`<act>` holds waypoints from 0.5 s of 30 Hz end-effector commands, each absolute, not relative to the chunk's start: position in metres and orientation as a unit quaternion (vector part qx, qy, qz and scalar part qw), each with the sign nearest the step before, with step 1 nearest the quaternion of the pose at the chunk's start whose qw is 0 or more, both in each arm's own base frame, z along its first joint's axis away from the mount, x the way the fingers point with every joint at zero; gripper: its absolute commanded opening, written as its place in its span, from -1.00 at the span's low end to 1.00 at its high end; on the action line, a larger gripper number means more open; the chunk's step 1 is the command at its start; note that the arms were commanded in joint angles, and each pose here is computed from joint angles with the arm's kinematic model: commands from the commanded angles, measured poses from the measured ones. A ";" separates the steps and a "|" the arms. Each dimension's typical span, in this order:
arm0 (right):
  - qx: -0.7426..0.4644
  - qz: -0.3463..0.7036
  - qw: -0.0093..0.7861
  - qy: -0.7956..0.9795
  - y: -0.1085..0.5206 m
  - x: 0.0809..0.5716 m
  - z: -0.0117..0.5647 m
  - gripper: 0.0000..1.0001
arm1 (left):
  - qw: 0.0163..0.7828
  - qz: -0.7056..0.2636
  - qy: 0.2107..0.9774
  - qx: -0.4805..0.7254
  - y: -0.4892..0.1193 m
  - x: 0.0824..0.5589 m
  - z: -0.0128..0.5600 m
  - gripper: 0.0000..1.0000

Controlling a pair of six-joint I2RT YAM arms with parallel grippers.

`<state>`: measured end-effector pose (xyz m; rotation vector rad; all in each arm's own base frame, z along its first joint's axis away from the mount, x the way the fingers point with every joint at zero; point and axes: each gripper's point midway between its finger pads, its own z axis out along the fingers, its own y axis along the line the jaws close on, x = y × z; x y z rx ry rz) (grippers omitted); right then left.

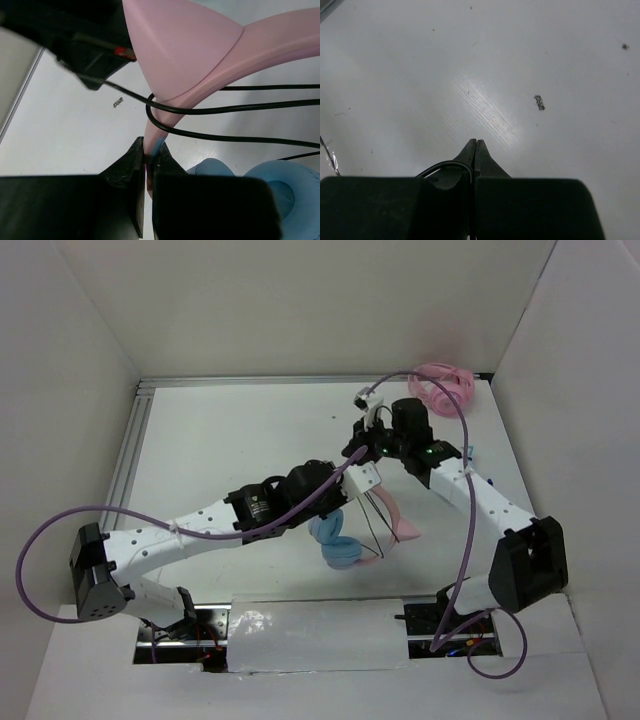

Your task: Wrap the headphones

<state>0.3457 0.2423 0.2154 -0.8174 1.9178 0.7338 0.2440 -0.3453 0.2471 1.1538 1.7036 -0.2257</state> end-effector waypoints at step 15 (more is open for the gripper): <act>-0.163 0.348 0.486 0.785 0.198 0.325 0.196 -1.00 | 0.688 -0.151 0.659 0.263 -0.295 0.246 0.403 -1.00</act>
